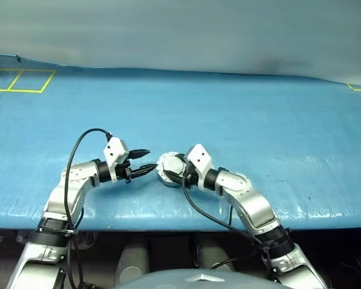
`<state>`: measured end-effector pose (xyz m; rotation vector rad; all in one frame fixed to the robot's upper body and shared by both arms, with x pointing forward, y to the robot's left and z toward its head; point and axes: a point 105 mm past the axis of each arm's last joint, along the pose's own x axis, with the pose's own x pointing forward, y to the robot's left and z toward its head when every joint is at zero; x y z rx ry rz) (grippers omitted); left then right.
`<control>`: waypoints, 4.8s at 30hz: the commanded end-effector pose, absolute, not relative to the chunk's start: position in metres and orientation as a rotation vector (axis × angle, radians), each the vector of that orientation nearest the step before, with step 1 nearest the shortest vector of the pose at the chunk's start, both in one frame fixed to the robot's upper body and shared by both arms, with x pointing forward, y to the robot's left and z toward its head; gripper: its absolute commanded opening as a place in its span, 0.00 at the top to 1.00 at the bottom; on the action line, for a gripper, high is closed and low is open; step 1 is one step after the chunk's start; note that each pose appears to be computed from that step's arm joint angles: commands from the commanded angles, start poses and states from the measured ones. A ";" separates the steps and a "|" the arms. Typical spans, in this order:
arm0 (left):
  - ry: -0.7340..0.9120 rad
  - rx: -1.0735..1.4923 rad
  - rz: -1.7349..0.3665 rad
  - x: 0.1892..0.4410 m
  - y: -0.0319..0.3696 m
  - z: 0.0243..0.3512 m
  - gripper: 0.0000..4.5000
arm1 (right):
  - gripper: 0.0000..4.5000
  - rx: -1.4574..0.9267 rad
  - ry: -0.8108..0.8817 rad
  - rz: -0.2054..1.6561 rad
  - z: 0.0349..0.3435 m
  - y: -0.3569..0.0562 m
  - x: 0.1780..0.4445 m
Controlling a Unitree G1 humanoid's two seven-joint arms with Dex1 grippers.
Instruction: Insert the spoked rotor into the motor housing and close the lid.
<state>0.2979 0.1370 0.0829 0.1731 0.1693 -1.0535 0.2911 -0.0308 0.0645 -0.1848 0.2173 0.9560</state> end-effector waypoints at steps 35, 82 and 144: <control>0.229 0.133 -1.116 0.299 0.110 0.060 0.98 | 0.33 -0.246 0.290 0.903 0.046 -0.041 0.293; 0.205 0.188 -1.101 0.300 0.112 0.060 1.00 | 0.01 1.035 0.513 0.677 0.054 -0.083 0.260; -0.082 -0.831 -0.874 0.313 0.114 0.121 0.00 | 0.72 1.312 0.059 0.724 0.163 -0.101 0.307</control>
